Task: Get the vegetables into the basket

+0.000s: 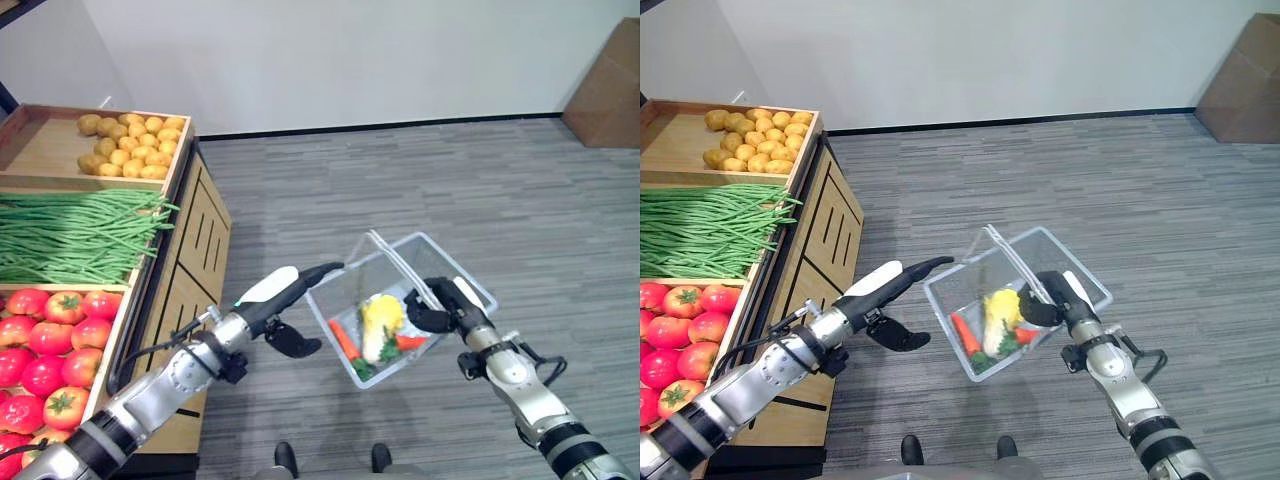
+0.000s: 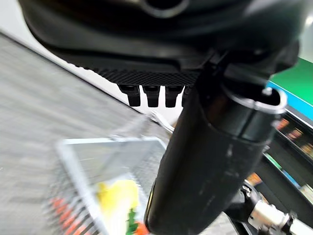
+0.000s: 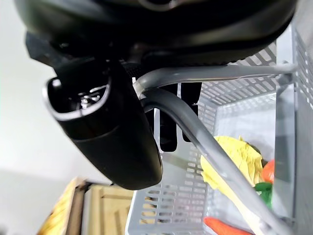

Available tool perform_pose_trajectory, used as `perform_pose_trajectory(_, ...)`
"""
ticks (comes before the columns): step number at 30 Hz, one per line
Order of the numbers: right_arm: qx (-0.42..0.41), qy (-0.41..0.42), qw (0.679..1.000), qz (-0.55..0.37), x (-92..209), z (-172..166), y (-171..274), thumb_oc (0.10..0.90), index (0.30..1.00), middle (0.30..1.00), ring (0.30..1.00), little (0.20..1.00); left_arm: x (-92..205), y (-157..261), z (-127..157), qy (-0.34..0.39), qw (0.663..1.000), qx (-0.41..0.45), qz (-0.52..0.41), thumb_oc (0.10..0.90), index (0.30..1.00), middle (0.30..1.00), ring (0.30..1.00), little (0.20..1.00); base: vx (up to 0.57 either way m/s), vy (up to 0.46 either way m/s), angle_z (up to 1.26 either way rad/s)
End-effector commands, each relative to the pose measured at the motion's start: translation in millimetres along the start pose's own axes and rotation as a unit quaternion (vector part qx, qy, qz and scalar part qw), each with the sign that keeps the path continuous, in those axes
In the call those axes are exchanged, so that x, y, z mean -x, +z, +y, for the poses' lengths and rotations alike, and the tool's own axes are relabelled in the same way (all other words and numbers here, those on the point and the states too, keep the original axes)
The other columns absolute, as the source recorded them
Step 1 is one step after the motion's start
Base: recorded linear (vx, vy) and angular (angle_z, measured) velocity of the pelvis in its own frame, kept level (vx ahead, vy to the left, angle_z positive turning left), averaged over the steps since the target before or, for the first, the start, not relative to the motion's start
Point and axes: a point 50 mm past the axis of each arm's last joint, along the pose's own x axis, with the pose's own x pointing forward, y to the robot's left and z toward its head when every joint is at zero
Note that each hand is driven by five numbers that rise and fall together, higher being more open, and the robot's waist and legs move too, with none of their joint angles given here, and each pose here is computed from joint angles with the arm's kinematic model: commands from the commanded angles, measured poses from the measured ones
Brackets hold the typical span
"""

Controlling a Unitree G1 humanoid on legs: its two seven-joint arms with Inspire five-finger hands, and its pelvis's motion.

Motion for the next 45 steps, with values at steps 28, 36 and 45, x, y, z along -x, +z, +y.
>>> perform_pose_trajectory(28, -0.005, -0.122, 0.919, 0.375, 67, -13, -145, 0.400, 0.300, 0.300, 0.300, 0.300, 141, -146, -194, -0.033, 0.746, 0.225, 0.626, 0.900, 1.000, 1.000, 1.000, 1.000, -0.01, -0.004, 0.03)
perform_pose_trajectory(36, -0.020, -0.113, 0.893, 0.434, 95, -4, -164, 0.900, 1.000, 1.000, 1.000, 1.000, 142, -142, -202, -0.019, 0.729, 0.260, 0.633, 0.900, 1.000, 1.000, 1.000, 1.000, 0.00, 0.000, 0.00)
perform_pose_trajectory(45, -0.023, -0.100, 0.869, 0.484, 124, 2, -179, 0.900, 1.000, 1.000, 1.000, 1.000, 142, -141, -204, -0.016, 0.724, 0.274, 0.633, 0.900, 1.000, 1.000, 1.000, 1.000, 0.00, 0.000, 0.00)
